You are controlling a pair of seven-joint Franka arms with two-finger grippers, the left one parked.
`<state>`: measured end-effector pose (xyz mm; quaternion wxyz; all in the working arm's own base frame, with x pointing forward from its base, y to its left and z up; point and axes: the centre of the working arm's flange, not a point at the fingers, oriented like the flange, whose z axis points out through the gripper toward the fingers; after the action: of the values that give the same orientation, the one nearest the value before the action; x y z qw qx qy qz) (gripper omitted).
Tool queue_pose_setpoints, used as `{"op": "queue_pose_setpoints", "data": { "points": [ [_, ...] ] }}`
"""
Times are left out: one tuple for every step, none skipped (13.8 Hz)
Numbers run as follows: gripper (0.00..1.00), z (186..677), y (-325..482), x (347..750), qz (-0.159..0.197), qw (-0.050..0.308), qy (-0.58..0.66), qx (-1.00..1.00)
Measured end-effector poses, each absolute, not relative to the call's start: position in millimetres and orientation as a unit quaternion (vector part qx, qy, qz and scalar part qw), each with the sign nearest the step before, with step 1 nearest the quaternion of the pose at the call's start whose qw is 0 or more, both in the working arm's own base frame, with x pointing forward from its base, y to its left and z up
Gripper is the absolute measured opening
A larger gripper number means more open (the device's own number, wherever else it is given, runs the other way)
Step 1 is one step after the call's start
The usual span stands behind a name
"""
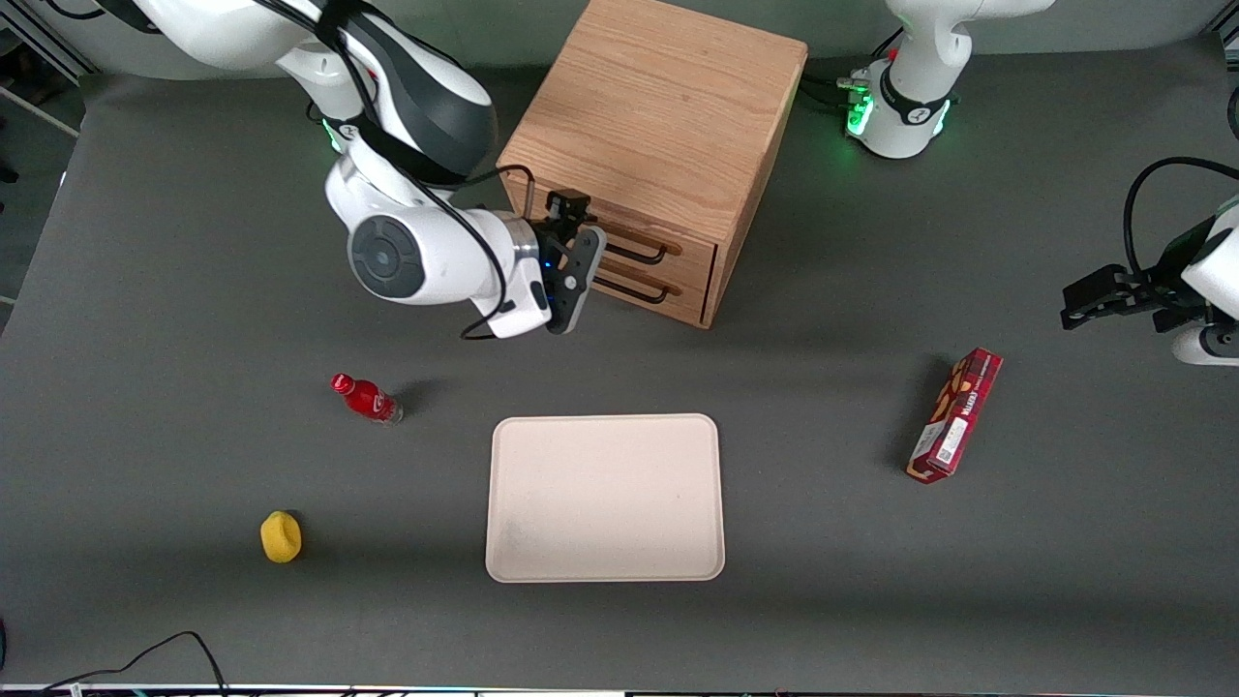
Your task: Open upper drawer
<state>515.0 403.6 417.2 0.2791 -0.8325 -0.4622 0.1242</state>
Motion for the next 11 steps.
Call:
{"op": "queue_pose_setpoints", "data": {
  "points": [
    [1.0, 406, 404, 513, 0.13, 0.28, -0.461, -0.832],
    [1.0, 399, 405, 512, 0.136, 0.28, -0.461, -0.831],
    [1.0, 395, 405, 511, 0.14, 0.281, -0.461, -0.83],
    [1.0, 393, 405, 511, 0.141, 0.281, -0.461, -0.83],
    [1.0, 392, 405, 511, 0.141, 0.28, -0.461, -0.83],
    [1.0, 391, 405, 511, 0.139, 0.278, -0.462, -0.831],
    [1.0, 389, 408, 510, 0.138, 0.277, -0.463, -0.83],
    [1.0, 386, 411, 508, 0.14, 0.276, -0.465, -0.829],
    [1.0, 382, 413, 505, 0.141, 0.275, -0.467, -0.829],
    [1.0, 378, 416, 505, 0.139, 0.275, -0.467, -0.829],
    [1.0, 375, 417, 504, 0.14, 0.274, -0.467, -0.829]
  ]
}}
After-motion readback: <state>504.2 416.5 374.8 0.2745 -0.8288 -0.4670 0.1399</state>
